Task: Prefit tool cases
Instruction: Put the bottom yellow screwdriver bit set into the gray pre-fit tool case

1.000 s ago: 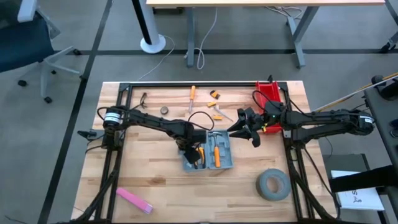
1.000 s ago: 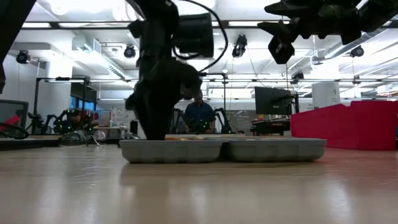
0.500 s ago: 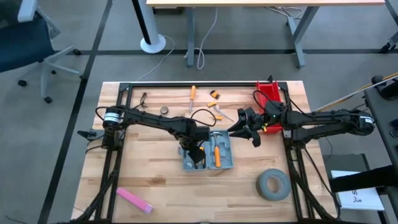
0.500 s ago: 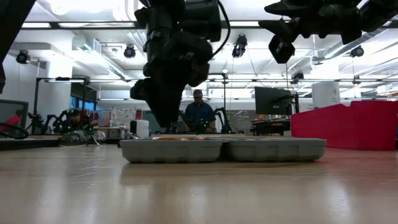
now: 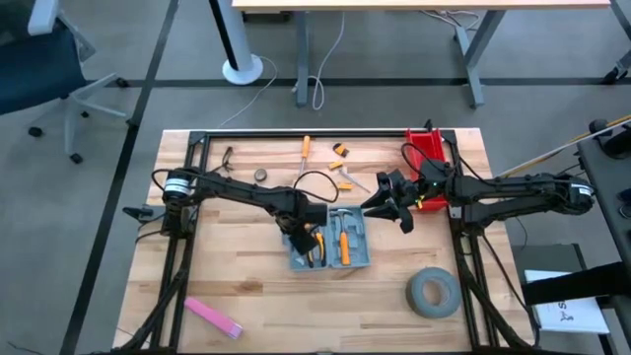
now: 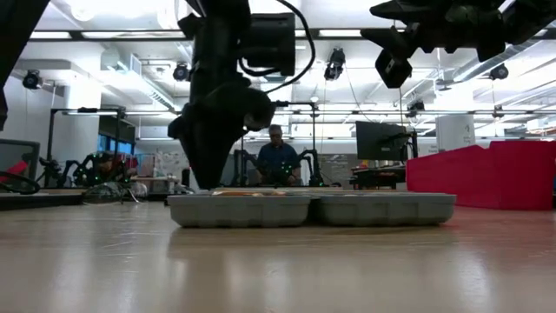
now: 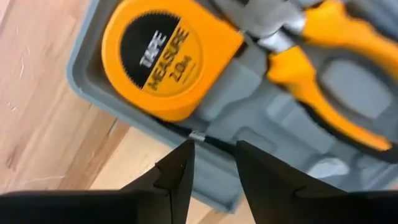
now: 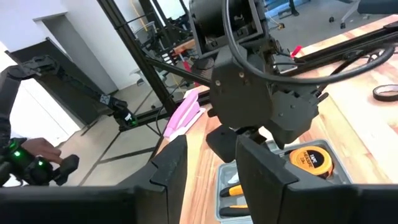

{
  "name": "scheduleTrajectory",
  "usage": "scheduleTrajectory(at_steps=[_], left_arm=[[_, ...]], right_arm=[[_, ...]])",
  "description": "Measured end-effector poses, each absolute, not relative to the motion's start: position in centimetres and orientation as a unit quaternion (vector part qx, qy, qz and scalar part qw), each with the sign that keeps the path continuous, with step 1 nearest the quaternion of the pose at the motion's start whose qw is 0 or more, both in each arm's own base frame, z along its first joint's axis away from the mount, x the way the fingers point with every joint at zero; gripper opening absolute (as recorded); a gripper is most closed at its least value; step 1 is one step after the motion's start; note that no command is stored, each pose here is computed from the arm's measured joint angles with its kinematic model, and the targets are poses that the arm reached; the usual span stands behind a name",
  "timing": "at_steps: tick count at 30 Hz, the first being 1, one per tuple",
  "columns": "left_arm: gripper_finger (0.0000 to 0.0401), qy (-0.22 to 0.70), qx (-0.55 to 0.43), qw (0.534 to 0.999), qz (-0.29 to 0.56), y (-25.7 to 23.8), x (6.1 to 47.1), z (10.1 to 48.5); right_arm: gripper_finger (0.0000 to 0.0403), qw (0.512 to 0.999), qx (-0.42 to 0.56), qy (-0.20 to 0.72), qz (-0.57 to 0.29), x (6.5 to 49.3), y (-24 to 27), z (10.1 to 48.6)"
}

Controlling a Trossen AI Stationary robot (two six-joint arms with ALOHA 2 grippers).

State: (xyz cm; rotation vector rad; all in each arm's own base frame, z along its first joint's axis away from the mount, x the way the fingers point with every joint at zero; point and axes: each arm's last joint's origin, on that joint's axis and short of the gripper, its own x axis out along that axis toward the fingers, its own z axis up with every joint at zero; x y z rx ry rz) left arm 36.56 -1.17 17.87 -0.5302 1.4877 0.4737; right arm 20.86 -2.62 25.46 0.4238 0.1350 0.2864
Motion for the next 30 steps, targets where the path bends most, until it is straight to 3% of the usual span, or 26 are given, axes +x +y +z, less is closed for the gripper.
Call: scheduleTrajectory(at_steps=[8,19,25,30], left_arm=[[0.0114,0.633,-0.181,0.698,0.281,0.2,36.5,17.6],[0.0113,0.569,-0.246,0.706,0.342,5.5,37.2,17.8],[0.0113,0.548,-0.169,0.735,0.362,7.3,37.4,18.0],[0.0113,0.520,-0.116,0.784,0.318,7.9,38.6,18.4]], right_arm=[[0.0108,0.966,0.205,0.066,0.142,20.9,-2.6,25.5],[0.0089,0.973,0.175,0.047,0.143,20.0,-2.5,25.9],[0.0095,0.983,0.148,0.073,0.077,19.6,-2.7,25.3],[0.0104,0.982,0.148,0.117,0.025,19.4,-3.0,24.4]])
